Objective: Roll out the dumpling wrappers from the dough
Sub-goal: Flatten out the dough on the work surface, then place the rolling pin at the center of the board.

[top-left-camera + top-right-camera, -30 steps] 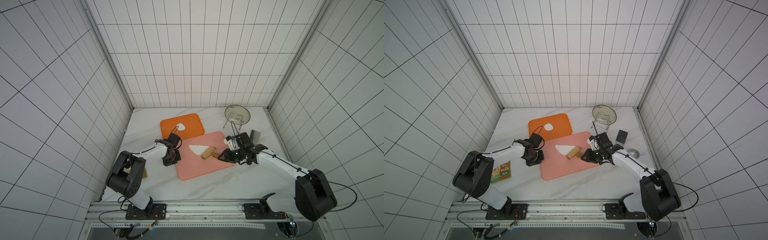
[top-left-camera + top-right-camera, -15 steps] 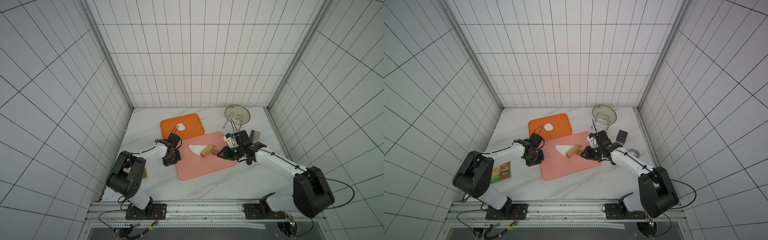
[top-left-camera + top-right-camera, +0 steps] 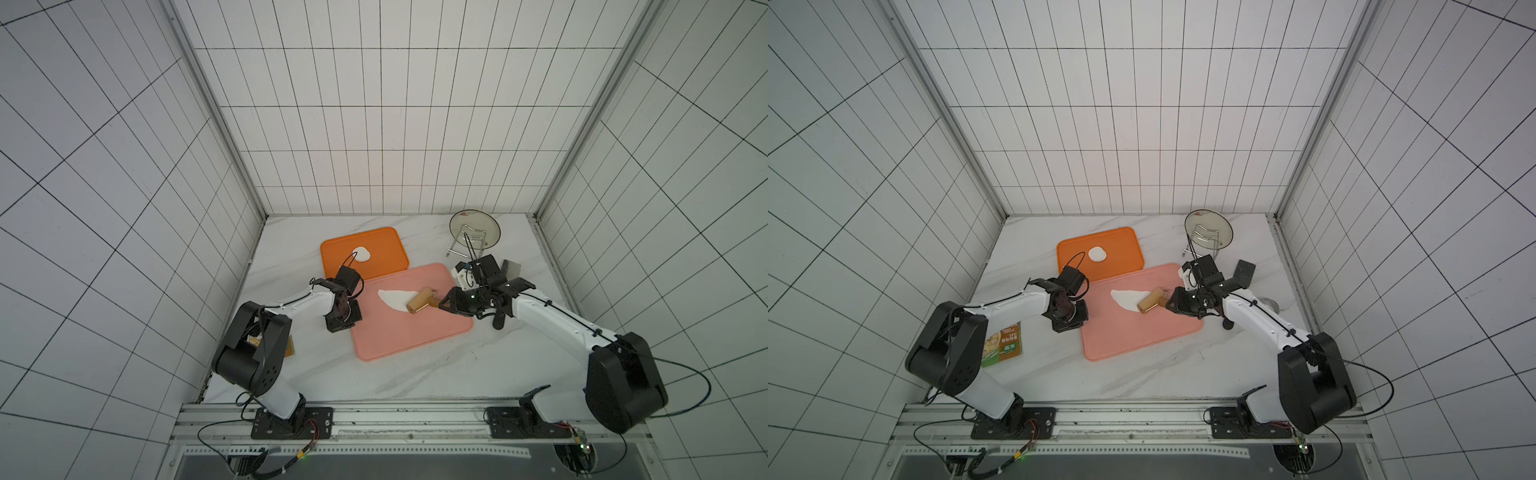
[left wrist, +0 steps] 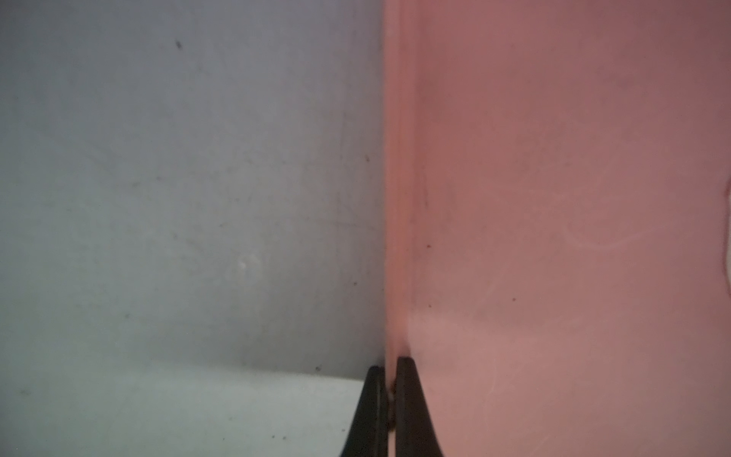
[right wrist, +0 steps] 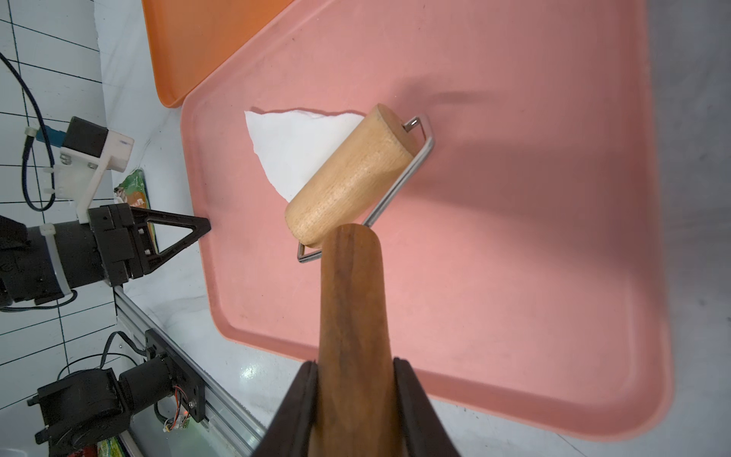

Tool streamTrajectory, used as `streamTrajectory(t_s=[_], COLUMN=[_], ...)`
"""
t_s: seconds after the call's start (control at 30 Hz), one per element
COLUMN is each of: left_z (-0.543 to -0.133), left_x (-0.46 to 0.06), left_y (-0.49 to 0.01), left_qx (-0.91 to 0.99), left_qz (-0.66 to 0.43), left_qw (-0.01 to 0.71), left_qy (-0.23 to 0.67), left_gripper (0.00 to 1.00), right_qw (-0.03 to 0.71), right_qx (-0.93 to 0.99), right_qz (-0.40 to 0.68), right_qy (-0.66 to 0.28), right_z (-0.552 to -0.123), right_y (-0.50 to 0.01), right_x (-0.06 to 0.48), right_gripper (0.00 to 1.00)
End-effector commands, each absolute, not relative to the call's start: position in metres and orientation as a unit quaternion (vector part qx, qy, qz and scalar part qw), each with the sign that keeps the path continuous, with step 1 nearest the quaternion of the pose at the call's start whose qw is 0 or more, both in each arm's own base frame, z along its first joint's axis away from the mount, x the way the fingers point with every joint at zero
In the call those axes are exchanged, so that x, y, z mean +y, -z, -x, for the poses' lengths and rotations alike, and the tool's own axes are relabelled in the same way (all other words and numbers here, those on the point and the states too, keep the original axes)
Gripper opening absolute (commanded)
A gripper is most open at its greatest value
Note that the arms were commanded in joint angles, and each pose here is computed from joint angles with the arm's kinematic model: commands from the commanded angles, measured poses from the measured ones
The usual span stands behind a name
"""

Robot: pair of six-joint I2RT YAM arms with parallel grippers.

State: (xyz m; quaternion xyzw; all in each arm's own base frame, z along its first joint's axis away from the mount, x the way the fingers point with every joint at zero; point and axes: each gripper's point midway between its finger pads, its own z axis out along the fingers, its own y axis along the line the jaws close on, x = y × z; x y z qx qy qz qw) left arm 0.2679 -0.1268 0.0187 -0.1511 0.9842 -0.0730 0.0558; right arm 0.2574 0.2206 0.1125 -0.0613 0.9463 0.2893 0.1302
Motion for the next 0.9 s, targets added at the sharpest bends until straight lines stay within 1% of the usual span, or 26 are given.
streamTrajectory(t_s=[0.0, 0.2, 0.33, 0.5, 0.67, 0.87], left_z=[-0.273, -0.278, -0.282, -0.284, -0.284, -0.279], left_x=[-0.109, -0.109, -0.11, -0.11, -0.109, -0.107], left_y=[-0.01, -0.024, -0.031, -0.038, -0.038, -0.033], left_qx=[0.983, 0.982, 0.982, 0.981, 0.982, 0.982], left_qz=[0.164, 0.164, 0.162, 0.16, 0.157, 0.159], left_qw=[0.071, 0.086, 0.092, 0.1, 0.099, 0.093], left_qy=[0.03, 0.032, 0.035, 0.036, 0.031, 0.027], left_gripper=[0.0, 0.0, 0.0, 0.0, 0.0, 0.0], right_qw=[0.169, 0.239, 0.269, 0.293, 0.311, 0.319], right_qx=[0.958, 0.94, 0.936, 0.936, 0.929, 0.923], right_qz=[0.02, -0.011, -0.038, -0.077, -0.115, -0.142], right_qy=[-0.233, -0.242, -0.223, -0.18, -0.165, -0.164], right_z=[-0.273, -0.285, -0.292, -0.31, -0.333, -0.34], right_y=[-0.131, -0.191, -0.206, -0.197, -0.177, -0.153], right_x=[0.187, 0.154, 0.125, 0.092, 0.081, 0.078], right_gripper=[0.0, 0.0, 0.0, 0.0, 0.0, 0.0])
